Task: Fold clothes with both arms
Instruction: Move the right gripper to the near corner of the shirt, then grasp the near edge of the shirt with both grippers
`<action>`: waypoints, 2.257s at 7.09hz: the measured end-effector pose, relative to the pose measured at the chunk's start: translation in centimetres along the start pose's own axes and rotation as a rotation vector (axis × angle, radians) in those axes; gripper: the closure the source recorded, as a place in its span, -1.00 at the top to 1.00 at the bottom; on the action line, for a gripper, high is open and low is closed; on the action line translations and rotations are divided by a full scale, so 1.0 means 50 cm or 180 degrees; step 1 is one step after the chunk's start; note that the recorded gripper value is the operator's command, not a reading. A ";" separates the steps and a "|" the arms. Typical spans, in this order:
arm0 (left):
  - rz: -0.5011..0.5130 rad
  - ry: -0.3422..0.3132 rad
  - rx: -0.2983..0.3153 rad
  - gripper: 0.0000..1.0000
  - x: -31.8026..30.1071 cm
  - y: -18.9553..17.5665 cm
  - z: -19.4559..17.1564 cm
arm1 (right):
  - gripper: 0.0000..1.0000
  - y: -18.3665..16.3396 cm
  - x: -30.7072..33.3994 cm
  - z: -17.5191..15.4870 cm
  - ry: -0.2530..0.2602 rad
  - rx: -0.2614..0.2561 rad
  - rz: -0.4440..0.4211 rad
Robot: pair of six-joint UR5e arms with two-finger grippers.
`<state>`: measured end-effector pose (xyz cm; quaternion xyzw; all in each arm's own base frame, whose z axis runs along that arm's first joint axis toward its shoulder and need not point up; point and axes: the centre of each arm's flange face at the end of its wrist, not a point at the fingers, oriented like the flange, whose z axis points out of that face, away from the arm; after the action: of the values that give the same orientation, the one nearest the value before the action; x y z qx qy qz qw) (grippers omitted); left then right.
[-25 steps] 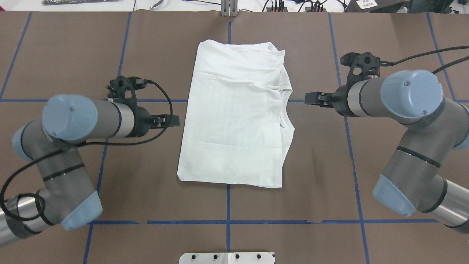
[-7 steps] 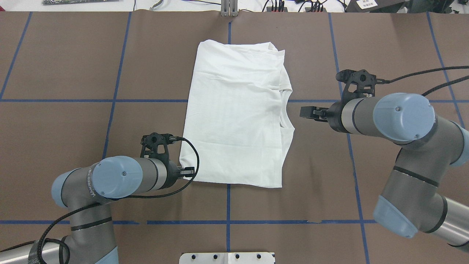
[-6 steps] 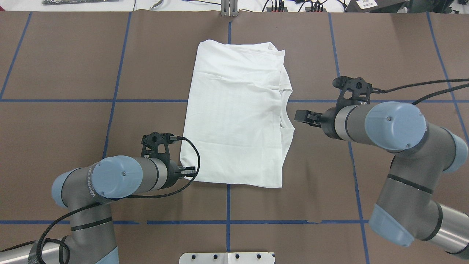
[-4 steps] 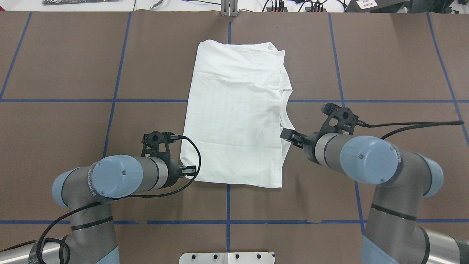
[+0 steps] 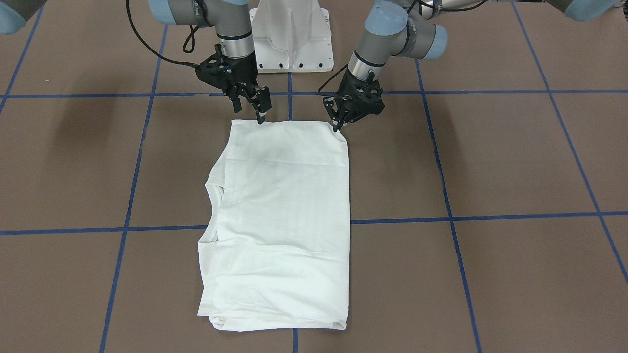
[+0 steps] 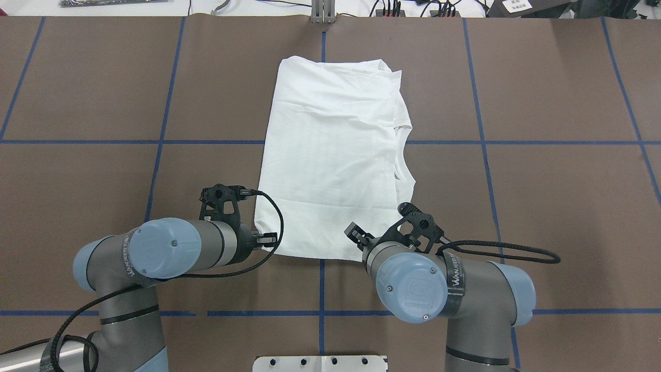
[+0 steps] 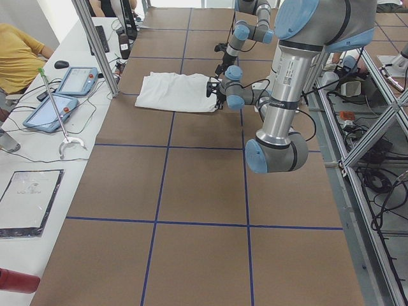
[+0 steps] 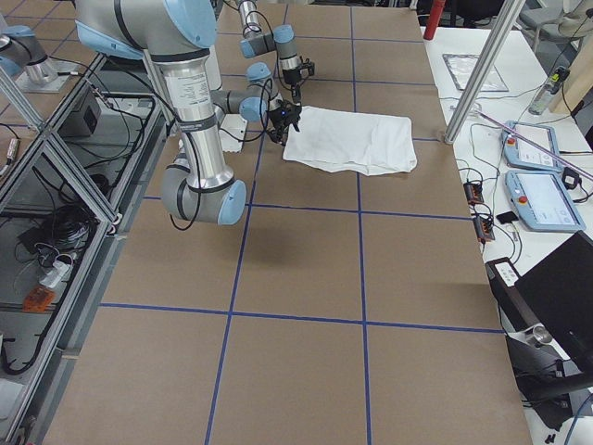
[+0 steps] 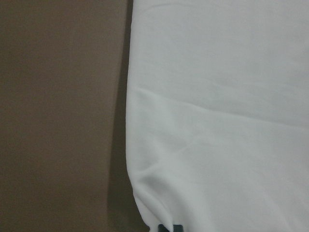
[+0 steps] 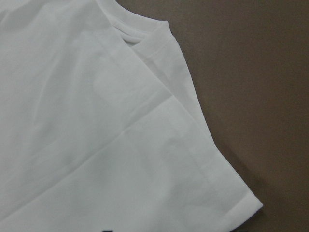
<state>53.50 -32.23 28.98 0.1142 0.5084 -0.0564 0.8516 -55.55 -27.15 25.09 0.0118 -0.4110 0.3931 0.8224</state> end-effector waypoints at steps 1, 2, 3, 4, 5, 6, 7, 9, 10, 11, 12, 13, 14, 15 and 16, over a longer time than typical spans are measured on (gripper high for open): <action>-0.0002 0.0007 0.0006 -1.00 0.001 0.000 -0.002 | 0.48 0.018 0.005 0.013 0.0059 0.0008 0.0111; -0.0002 0.0008 0.0012 -1.00 0.002 0.000 -0.003 | 0.48 0.021 0.004 0.023 0.0089 0.0023 0.0175; -0.0002 0.0008 0.0017 -1.00 0.002 0.000 -0.003 | 0.49 0.015 -0.005 0.024 0.0083 0.0038 0.0232; -0.0002 0.0009 0.0019 -1.00 0.002 0.000 -0.003 | 0.50 0.010 -0.015 0.026 0.0076 0.0054 0.0296; -0.0002 0.0011 0.0021 -1.00 0.003 -0.001 -0.004 | 0.50 0.009 -0.021 0.032 0.0081 0.0071 0.0346; -0.0002 0.0016 0.0022 -1.00 0.004 -0.001 -0.005 | 0.50 0.010 -0.023 0.040 0.0098 0.0086 0.0366; -0.0002 0.0020 0.0023 -1.00 0.005 -0.001 -0.006 | 0.50 0.016 -0.024 0.053 0.0126 0.0107 0.0390; -0.0001 0.0028 0.0023 -1.00 0.006 -0.001 -0.008 | 0.50 0.042 -0.047 0.091 0.0190 0.0163 0.0440; -0.0002 0.0031 0.0025 -1.00 0.006 -0.001 -0.009 | 0.48 0.048 -0.055 0.097 0.0200 0.0171 0.0445; -0.0002 0.0031 0.0026 -1.00 0.006 -0.001 -0.010 | 0.03 0.050 -0.060 0.092 0.0204 0.0169 0.0445; -0.0002 0.0031 0.0025 -1.00 0.006 -0.001 -0.010 | -0.99 0.047 -0.064 0.070 0.0200 0.0163 0.0448; 0.0000 0.0030 0.0022 -1.00 0.005 0.000 -0.010 | -0.89 0.039 -0.065 0.046 0.0187 0.0164 0.0476; 0.0002 0.0030 0.0018 -1.00 0.006 0.002 -0.009 | -0.41 0.031 -0.057 0.037 0.0186 0.0181 0.0512; 0.0003 0.0032 0.0017 -1.00 0.007 0.002 -0.009 | 0.08 0.026 -0.047 0.039 0.0206 0.0200 0.0516; 0.0003 0.0034 0.0016 -1.00 0.007 0.003 -0.009 | 0.29 0.025 -0.041 0.041 0.0226 0.0205 0.0498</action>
<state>53.31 -31.96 28.47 0.1168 0.5127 -0.0566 0.8487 -58.48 -28.30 24.65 -0.0078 -0.3685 0.4693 0.8025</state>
